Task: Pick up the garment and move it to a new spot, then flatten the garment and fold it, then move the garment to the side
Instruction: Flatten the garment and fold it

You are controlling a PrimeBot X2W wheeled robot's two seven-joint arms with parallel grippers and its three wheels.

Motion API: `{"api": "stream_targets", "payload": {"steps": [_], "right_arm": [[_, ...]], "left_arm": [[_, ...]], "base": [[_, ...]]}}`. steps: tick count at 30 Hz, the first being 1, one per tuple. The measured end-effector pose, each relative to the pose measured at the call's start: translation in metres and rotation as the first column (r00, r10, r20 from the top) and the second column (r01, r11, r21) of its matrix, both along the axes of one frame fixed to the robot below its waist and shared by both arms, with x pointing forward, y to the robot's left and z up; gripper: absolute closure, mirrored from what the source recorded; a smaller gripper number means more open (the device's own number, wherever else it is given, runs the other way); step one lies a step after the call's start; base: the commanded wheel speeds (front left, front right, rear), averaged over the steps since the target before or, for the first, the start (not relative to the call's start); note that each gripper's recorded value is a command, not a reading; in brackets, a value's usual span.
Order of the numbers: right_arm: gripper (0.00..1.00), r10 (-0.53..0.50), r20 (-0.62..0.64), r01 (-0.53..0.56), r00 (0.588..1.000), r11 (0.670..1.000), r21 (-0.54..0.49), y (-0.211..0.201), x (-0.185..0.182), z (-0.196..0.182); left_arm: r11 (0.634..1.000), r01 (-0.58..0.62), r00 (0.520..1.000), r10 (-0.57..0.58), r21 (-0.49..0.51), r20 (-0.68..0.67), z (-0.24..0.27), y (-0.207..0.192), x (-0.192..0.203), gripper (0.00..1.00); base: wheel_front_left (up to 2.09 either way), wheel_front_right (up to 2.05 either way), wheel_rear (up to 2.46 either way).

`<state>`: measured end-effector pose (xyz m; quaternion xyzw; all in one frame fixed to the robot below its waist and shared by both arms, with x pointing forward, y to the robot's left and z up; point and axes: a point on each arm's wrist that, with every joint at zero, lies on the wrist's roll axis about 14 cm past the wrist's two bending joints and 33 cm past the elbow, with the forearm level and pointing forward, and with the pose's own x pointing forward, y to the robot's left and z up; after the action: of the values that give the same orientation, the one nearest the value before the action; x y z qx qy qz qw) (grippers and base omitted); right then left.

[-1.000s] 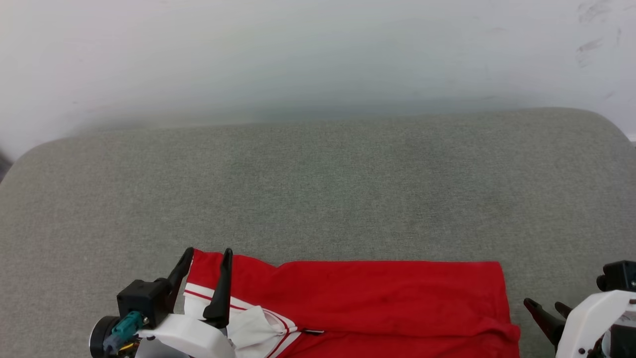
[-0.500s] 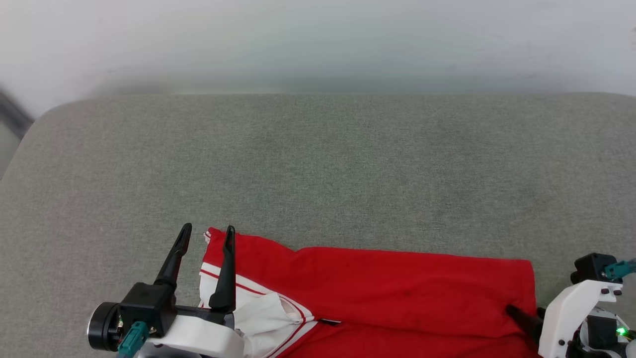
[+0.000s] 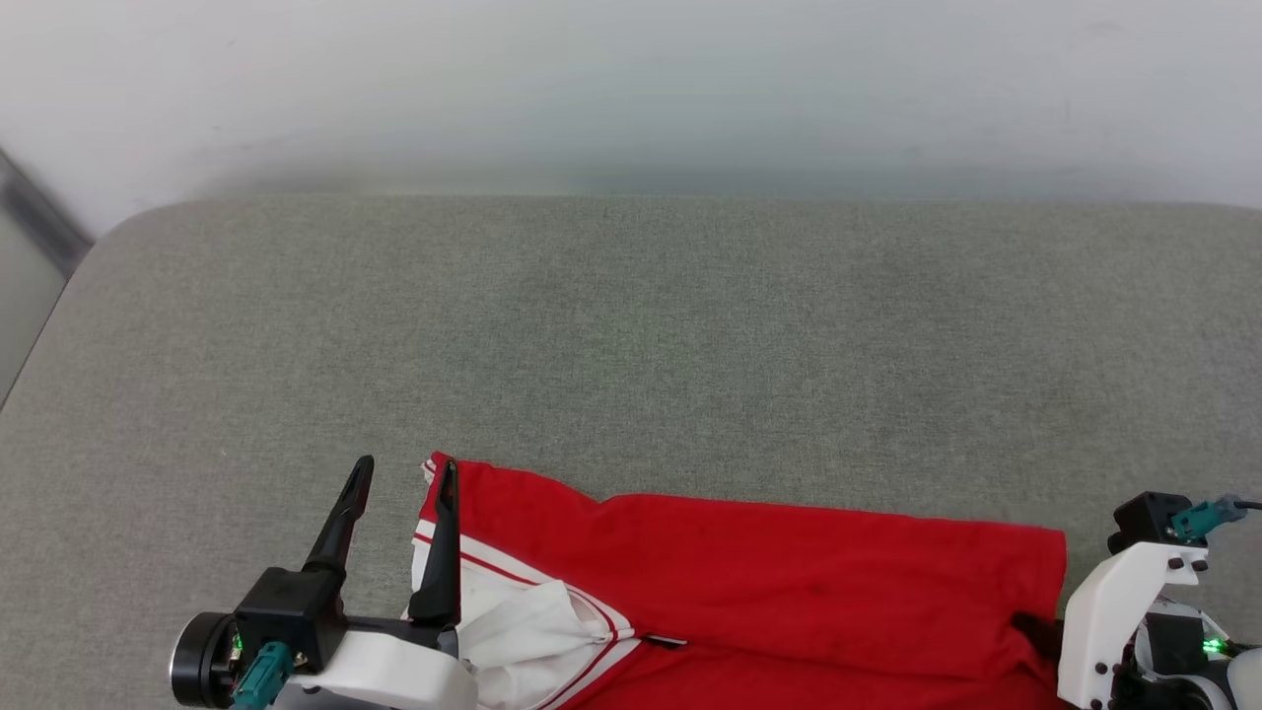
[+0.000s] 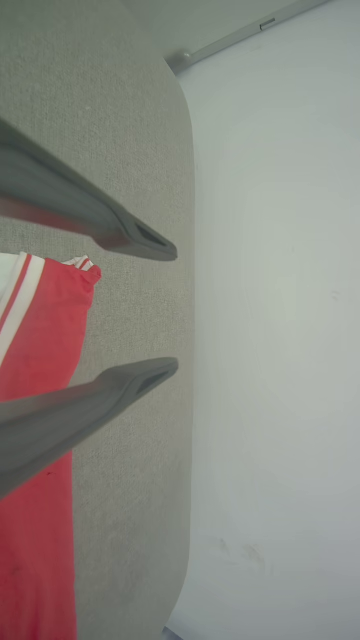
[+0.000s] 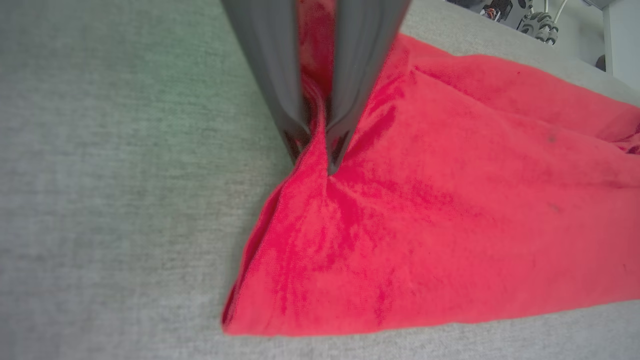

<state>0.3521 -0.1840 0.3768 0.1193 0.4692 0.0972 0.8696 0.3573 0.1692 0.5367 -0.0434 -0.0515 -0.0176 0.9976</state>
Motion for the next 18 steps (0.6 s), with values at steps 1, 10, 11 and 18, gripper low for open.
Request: {"api": "stream_targets", "payload": {"steps": [1,10,11,18], "right_arm": [[1.0,-0.001,0.013,0.001,1.0,1.0,-0.004,-0.001,0.001,0.003],[1.0,-0.102,0.123,0.109,0.987,0.993,-0.05,-0.044,0.004,0.038],[1.0,-0.121,0.126,0.129,0.985,0.99,-0.054,-0.051,0.002,0.04],[1.0,-0.255,0.146,0.269,0.956,0.959,-0.087,-0.101,-0.011,0.056]], "left_arm": [[1.0,-0.004,1.0,0.004,0.003,0.003,0.001,0.001,-0.001,0.0],[0.999,-0.027,0.999,0.027,0.016,0.032,0.01,0.007,-0.017,0.0],[0.999,-0.027,0.999,0.027,0.018,0.034,0.011,0.007,-0.018,0.0],[0.999,-0.025,0.999,0.024,0.02,0.036,0.012,0.007,-0.022,0.0]], "base": [[0.0,0.0,0.0],[0.0,0.0,0.0],[0.0,0.0,0.0],[0.0,0.0,0.0]]}}
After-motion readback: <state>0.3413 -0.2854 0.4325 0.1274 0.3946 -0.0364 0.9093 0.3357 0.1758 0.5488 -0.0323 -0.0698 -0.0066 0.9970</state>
